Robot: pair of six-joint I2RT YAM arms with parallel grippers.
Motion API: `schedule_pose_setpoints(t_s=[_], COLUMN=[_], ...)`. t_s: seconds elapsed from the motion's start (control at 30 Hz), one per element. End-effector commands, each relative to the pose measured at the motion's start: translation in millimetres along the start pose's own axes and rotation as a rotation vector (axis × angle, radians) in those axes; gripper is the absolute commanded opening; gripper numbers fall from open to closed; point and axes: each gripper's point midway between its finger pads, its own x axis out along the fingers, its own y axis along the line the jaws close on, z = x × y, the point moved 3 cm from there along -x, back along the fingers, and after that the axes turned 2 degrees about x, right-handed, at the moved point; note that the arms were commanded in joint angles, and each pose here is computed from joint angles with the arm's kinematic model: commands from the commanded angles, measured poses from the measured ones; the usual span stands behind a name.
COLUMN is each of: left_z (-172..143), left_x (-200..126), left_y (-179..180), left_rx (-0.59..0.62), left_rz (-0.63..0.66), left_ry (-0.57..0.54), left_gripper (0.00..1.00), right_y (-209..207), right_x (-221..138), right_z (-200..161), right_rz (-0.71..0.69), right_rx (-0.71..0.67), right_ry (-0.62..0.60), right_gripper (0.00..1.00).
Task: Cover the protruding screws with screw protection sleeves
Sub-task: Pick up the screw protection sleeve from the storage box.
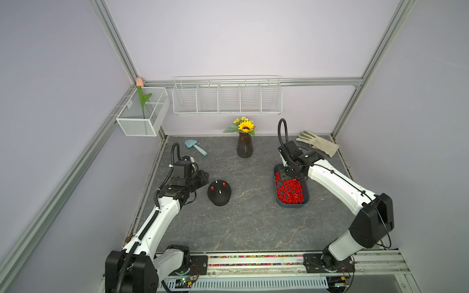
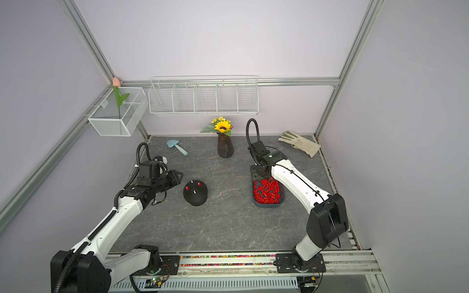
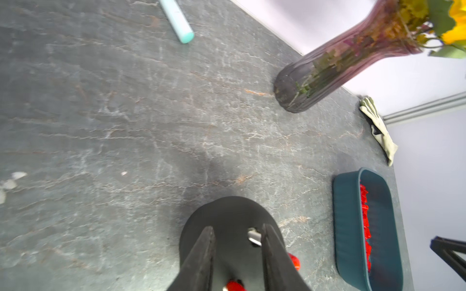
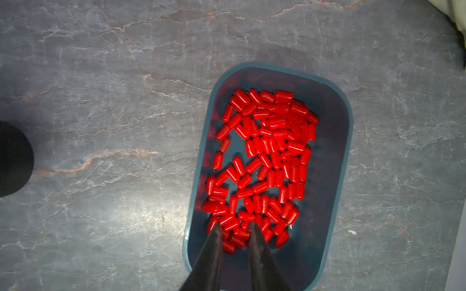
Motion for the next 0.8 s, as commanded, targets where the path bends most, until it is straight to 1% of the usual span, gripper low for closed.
schedule_pose_setpoints(t_s=[0.0,0.13,0.27,0.47,0.77], left_z=[9,12,11,10,8], left_x=[-2,-3,-3,-1,0], left_y=[-8,-14,-15,-13,-13], left_rx=[0.029,0.043,0.046,0.045,0.045], left_rz=[0.01,0.004,0.004,0.011,0.01], left_ry=[-0.017,-0.019,-0.016,-0.011,-0.004], left_gripper=[0.34,0.34,0.34,0.34,0.34], right_y=[-6,-13,-8,-2,-5], right_x=[11,27,45,71,96], right_z=[3,6,8,-1,-10], right_rz=[0.012,0.002,0.011,0.026,0.008], right_rx=[-0.008,-0.009,-0.032,-0.031,-0.039], right_ry=[0.01,0.05,0.098,0.16,0.221], right_gripper=[0.23,0.23,0.22,0.19,0.17])
